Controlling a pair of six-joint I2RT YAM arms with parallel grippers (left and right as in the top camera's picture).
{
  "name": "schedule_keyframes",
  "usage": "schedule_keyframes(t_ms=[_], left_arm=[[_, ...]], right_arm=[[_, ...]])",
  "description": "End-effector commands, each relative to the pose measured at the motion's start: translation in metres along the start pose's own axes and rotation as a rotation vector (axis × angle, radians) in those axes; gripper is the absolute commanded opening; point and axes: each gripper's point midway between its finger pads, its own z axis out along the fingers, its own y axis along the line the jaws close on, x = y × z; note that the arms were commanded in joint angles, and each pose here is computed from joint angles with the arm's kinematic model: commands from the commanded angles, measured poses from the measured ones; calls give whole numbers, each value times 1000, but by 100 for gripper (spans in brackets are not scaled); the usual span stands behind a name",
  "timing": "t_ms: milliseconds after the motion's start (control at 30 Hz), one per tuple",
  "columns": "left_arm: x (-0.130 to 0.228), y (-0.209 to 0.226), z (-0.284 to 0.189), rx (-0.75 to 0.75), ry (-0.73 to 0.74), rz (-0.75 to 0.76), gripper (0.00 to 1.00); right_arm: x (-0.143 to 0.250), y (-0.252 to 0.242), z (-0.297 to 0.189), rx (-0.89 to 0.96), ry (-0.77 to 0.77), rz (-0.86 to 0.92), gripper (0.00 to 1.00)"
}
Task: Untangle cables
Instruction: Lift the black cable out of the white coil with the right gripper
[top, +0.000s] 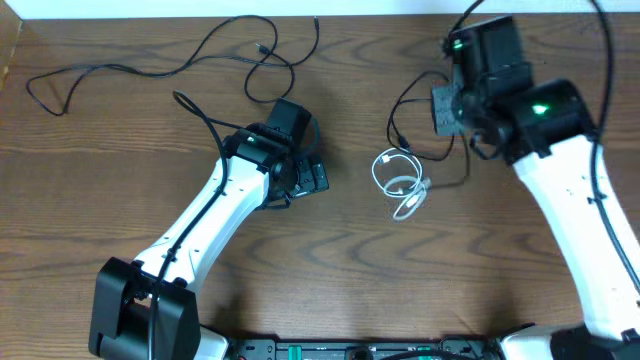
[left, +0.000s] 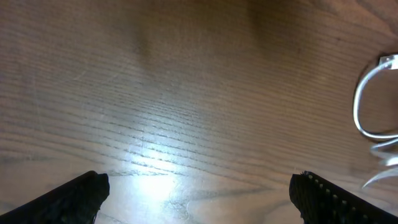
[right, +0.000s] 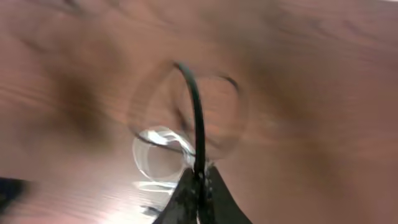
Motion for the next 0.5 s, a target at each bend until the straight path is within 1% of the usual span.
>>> schedule_keyframes(t_ms=[0, 100, 167, 200, 233, 267, 300, 367, 400, 467], left_arm=[[0, 3, 0, -12, -5, -12, 98], [0, 3, 0, -12, -5, -12, 98], [0, 3, 0, -12, -5, -11, 98], [0, 3, 0, -12, -5, -12, 98], [0, 3, 0, -12, -5, -11, 98], [0, 3, 0, -12, -5, -11, 98], [0, 3, 0, -12, -5, -11, 98], [0, 3, 0, -12, -5, -11, 98], [0, 3, 0, -12, -5, -11, 98], [0, 3, 0, -12, -5, -11, 98]], right_arm=[[2, -34, 2, 292, 0, -27, 1], [-4, -24, -3, 297, -43, -18, 1], [-7, -12, -3, 256, -58, -35, 1], [-5, 6, 0, 171, -40, -122, 1], [1, 29, 2, 43, -12, -235, 1], [16, 60, -1, -138, 29, -376, 1], [28, 75, -3, -238, 60, -483, 1], [28, 55, 3, -115, 82, -460, 1], [17, 15, 7, 139, 67, -313, 1], [3, -51, -16, 560, -63, 23, 1]])
